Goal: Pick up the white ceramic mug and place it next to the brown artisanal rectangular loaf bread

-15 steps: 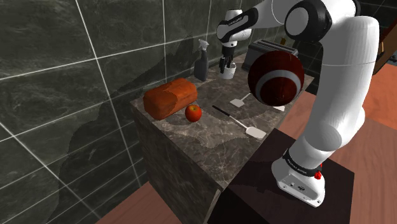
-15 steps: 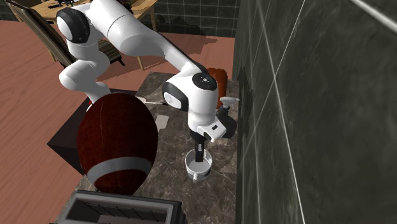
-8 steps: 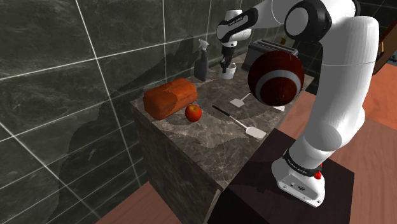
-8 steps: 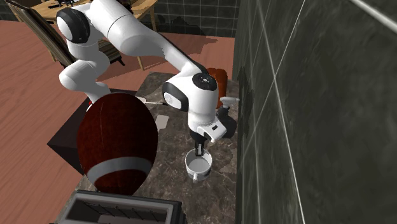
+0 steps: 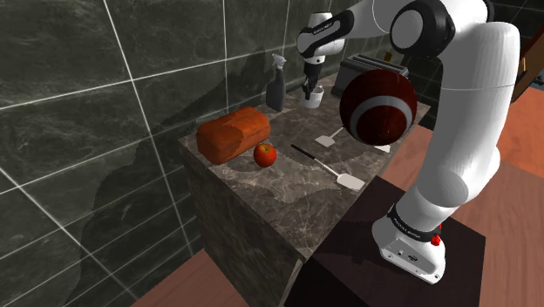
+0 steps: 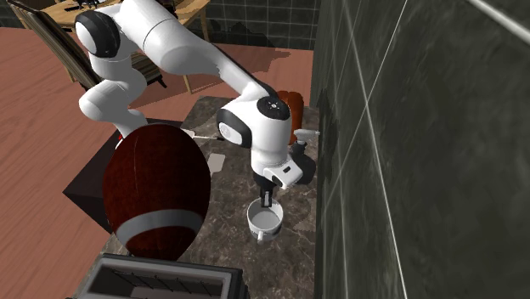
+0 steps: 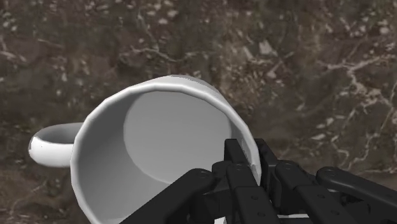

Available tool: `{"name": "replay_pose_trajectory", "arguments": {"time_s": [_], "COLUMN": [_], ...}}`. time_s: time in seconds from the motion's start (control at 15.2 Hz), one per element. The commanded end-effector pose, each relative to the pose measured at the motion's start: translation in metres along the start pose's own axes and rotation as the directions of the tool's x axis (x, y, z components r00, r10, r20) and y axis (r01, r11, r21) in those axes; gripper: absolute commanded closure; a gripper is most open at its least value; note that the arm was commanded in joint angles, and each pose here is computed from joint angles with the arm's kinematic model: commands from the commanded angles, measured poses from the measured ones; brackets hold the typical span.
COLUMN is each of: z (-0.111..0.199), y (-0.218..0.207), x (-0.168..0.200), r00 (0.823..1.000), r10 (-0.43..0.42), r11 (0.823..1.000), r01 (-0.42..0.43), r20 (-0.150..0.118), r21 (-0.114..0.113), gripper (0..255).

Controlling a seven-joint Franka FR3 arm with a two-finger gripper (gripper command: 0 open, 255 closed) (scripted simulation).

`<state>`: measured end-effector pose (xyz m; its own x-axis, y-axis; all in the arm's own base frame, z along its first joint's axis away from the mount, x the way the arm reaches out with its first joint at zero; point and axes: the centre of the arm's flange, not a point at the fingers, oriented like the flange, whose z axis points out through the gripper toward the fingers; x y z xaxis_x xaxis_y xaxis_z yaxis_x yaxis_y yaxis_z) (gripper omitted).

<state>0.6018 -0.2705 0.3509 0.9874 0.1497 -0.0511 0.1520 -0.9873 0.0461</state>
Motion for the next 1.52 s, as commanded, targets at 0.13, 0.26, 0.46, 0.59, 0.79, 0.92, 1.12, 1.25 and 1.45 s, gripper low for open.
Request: {"name": "replay_pose_trajectory", "arguments": {"time_s": [0.13,0.26,0.46,0.59,0.79,0.92,1.12,1.25,1.45], "z": [-0.019,-0.029,-0.045,-0.055,-0.071,-0.082,-0.098,-0.108,-0.124], "y": [0.001,0.002,0.002,0.003,0.003,0.004,0.005,0.005,0.006], "x": [-0.001,-0.002,-0.003,-0.003,-0.004,-0.004,-0.005,-0.006,-0.007], "r00": [1.000,1.000,1.000,1.000,1.000,1.000,1.000,1.000,1.000], "r10": [0.000,0.000,0.000,0.000,0.000,0.000,0.000,0.000,0.000], "r11": [1.000,1.000,1.000,1.000,1.000,1.000,1.000,1.000,1.000], "r01": [0.000,0.000,0.000,0.000,0.000,0.000,0.000,0.000,0.000], "r20": [0.000,0.000,0.000,0.000,0.000,0.000,0.000,0.000,0.000], "r21": [0.000,0.000,0.000,0.000,0.000,0.000,0.000,0.000,0.000], "gripper": [255,255,255,255,255,255,255,255,255]}}
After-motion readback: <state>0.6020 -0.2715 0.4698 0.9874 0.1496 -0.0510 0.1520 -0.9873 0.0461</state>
